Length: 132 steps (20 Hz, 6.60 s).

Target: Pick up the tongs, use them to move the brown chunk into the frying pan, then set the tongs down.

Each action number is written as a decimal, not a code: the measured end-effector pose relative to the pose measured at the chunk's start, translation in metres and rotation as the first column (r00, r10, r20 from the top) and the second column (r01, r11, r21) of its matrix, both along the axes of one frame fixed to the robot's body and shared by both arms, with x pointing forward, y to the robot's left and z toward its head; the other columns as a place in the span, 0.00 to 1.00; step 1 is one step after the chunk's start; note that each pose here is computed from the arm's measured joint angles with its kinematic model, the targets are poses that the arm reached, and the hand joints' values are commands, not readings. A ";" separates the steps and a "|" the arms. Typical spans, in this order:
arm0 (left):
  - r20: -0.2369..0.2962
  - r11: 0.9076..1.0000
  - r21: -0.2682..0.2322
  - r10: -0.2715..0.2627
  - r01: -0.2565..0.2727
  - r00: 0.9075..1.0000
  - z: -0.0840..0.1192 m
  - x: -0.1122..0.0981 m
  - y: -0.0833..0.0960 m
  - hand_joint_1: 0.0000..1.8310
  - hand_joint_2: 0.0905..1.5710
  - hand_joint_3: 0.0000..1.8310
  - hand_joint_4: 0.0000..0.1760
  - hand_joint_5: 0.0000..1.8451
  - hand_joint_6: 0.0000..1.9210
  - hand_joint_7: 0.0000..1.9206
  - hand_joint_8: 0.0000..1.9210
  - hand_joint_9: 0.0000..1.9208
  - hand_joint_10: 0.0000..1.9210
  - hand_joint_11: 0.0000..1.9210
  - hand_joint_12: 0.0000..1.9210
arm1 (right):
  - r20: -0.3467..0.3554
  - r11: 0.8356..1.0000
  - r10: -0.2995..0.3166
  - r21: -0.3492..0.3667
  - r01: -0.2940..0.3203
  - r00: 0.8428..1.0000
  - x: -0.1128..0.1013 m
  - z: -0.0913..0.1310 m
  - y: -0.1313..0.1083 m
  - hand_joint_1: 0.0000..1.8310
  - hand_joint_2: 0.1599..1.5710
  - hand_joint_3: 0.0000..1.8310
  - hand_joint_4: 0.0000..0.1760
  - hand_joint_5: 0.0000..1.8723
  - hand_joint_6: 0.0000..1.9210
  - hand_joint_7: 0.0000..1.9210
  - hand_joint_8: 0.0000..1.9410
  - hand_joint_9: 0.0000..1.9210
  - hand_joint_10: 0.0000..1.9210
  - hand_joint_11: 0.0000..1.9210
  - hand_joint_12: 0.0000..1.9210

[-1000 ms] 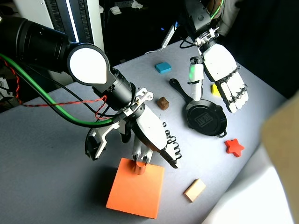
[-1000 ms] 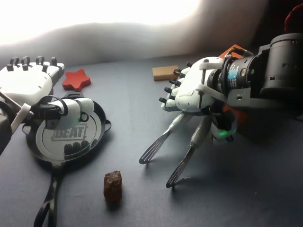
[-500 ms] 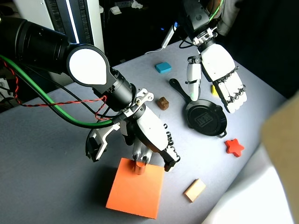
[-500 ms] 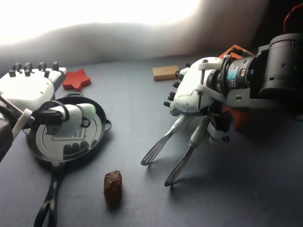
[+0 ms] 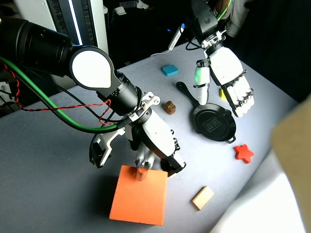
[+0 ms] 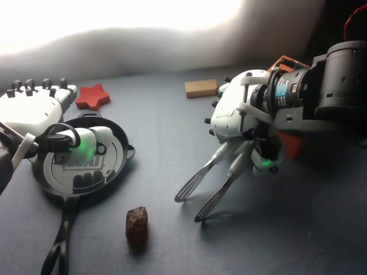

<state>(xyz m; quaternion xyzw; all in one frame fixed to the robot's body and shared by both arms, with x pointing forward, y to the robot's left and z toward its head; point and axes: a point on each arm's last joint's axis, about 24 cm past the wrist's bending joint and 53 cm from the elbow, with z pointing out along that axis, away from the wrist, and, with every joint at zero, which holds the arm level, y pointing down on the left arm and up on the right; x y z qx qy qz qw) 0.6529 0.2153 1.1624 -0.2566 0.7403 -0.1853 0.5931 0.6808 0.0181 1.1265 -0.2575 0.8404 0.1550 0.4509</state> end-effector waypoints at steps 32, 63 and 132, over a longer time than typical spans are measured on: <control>0.007 1.000 0.028 0.004 -0.004 1.000 0.005 -0.001 0.002 0.00 0.81 0.00 0.14 0.01 0.00 0.02 0.00 0.02 0.00 0.01 0.00 | -0.014 0.962 -0.256 0.096 0.256 0.967 -0.055 0.047 0.008 0.51 0.72 0.00 0.00 0.40 0.02 0.43 0.00 0.39 0.05 0.07 0.73; 0.001 0.999 -0.007 0.037 -0.037 0.999 0.013 0.002 0.023 0.00 0.81 0.00 0.13 0.01 0.00 0.03 0.00 0.03 0.00 0.00 0.01 | -0.029 0.935 -0.321 0.151 0.321 0.947 -0.057 0.030 0.034 0.49 0.72 0.00 0.00 0.40 0.01 0.42 0.00 0.39 0.03 0.06 0.74; 0.015 0.997 -0.025 0.076 -0.076 0.997 0.024 0.002 0.033 0.00 0.80 0.00 0.12 0.01 0.00 0.02 0.00 0.02 0.00 0.01 0.02 | 0.006 0.963 -0.252 0.101 0.250 0.968 -0.055 0.014 0.051 0.65 0.69 0.00 0.00 0.50 0.59 0.54 0.37 0.57 0.18 0.30 0.76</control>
